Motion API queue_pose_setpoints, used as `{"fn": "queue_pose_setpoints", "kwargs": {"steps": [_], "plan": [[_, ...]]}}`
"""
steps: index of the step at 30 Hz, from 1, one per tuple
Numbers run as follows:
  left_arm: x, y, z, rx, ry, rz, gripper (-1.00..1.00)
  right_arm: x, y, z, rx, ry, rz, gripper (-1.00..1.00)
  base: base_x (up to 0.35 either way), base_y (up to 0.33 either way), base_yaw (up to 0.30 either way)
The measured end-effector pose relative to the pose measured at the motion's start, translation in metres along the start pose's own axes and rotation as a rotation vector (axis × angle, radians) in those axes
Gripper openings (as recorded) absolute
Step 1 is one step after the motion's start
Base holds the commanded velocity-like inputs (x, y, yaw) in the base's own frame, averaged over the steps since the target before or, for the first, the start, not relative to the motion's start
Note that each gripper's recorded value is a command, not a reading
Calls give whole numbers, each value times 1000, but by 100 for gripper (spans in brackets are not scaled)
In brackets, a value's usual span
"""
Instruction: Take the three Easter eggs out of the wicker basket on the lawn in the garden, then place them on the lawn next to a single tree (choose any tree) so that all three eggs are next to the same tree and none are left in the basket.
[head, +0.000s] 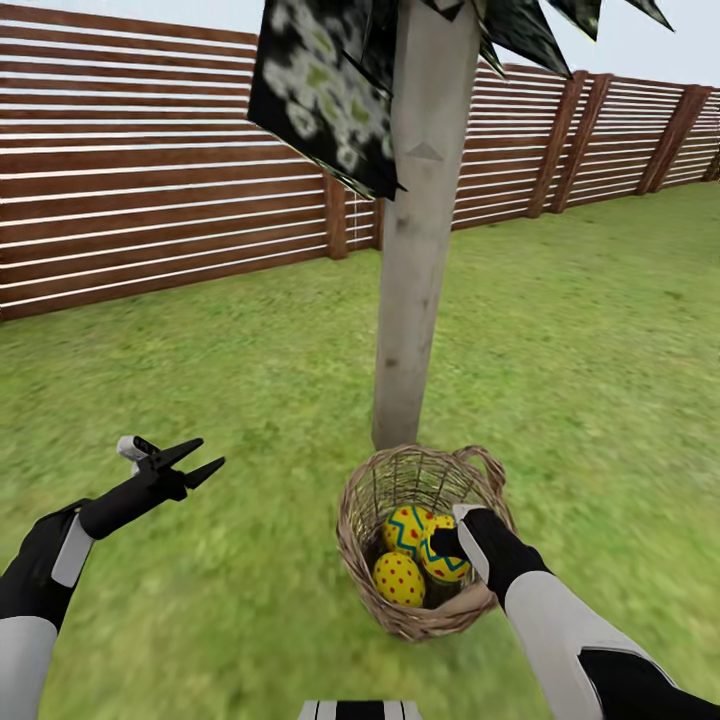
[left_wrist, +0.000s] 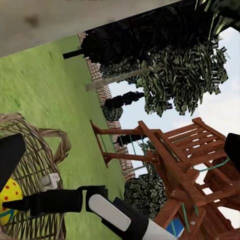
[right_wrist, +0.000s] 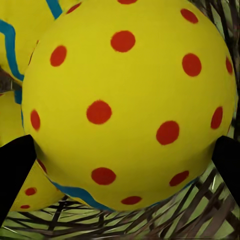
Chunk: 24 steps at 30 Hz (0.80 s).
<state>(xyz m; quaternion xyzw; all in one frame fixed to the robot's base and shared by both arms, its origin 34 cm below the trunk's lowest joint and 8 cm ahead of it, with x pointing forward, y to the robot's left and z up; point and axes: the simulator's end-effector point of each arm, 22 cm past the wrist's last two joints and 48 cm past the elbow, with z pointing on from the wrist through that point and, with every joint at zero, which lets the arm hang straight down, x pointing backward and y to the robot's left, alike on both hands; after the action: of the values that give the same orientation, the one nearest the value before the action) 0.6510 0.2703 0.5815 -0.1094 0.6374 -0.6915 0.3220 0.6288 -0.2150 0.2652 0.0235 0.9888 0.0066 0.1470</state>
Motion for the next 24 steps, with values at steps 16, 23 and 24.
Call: {"fn": "queue_pose_setpoints", "kwargs": {"steps": [16,23,24], "plan": [[-16,-30,11,-5,2,-1,100,-19,2,-32,-1,1,0,-100,0,0,0],[-23,-44,16,-6,2,-3,100,-28,3,-45,-1,1,0,-100,0,0,0],[-24,-45,17,-6,2,-3,100,-29,3,-47,-1,1,0,-100,0,0,0]]}}
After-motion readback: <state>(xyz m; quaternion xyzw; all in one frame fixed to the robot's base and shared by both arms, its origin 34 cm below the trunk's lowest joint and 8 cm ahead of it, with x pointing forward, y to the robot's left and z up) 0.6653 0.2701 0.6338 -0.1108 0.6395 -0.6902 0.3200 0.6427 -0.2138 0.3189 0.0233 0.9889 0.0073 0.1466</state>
